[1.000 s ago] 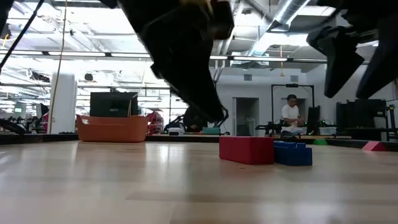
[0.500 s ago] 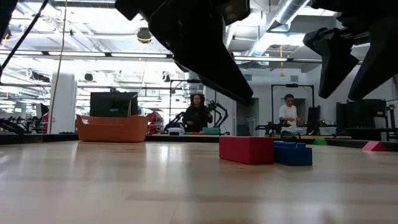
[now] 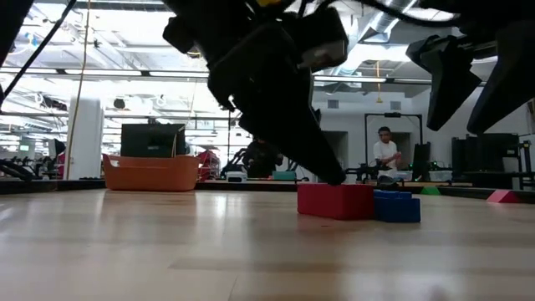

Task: Sort blocks by size
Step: Put the large red block into the transparent bin

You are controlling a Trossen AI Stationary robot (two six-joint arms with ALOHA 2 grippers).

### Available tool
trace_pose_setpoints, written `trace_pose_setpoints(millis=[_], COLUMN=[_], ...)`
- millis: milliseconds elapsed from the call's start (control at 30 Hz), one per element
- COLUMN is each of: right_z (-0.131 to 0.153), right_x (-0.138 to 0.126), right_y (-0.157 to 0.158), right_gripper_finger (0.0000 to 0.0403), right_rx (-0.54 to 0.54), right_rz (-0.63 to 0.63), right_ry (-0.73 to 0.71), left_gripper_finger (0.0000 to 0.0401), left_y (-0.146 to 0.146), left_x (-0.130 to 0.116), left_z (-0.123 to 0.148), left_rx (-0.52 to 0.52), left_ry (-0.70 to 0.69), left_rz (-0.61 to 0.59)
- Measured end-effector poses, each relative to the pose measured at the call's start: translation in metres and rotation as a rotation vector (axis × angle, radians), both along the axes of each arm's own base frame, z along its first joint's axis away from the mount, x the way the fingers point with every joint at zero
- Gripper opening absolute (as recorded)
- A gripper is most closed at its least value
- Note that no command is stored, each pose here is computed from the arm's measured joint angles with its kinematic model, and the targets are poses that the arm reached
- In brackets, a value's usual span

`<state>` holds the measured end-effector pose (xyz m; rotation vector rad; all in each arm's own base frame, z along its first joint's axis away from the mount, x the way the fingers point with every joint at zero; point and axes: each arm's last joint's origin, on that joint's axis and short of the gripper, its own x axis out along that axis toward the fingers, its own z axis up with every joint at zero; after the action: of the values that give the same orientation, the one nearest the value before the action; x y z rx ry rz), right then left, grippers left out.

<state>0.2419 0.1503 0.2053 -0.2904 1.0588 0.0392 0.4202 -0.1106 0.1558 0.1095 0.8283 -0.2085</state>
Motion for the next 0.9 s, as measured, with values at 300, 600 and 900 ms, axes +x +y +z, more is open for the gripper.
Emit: trace_pose_setpoints(millis=[300, 600, 900], right_z=[-0.001, 0.002, -0.001], right_x=[-0.001, 0.003, 0.002], right_y=[-0.001, -0.004, -0.005], right_gripper_finger=[0.0240, 0.0240, 0.0240], right_rx=[-0.009, -0.014, -0.024], right_rz=[-0.010, -0.044, -0.016], right_ry=[0.011, -0.021, 0.008], left_gripper_finger=[0.0297, 0.0297, 0.0297], left_y=[0.024, 0.034, 0.044], left_x=[-0.019, -0.046, -0.049], left_z=[0.000, 0.051, 0.026], left_rx=[0.059, 0.215, 0.394], left_ry=[0.227, 0.221, 0.389], left_rz=[0.209, 0.135, -0.015])
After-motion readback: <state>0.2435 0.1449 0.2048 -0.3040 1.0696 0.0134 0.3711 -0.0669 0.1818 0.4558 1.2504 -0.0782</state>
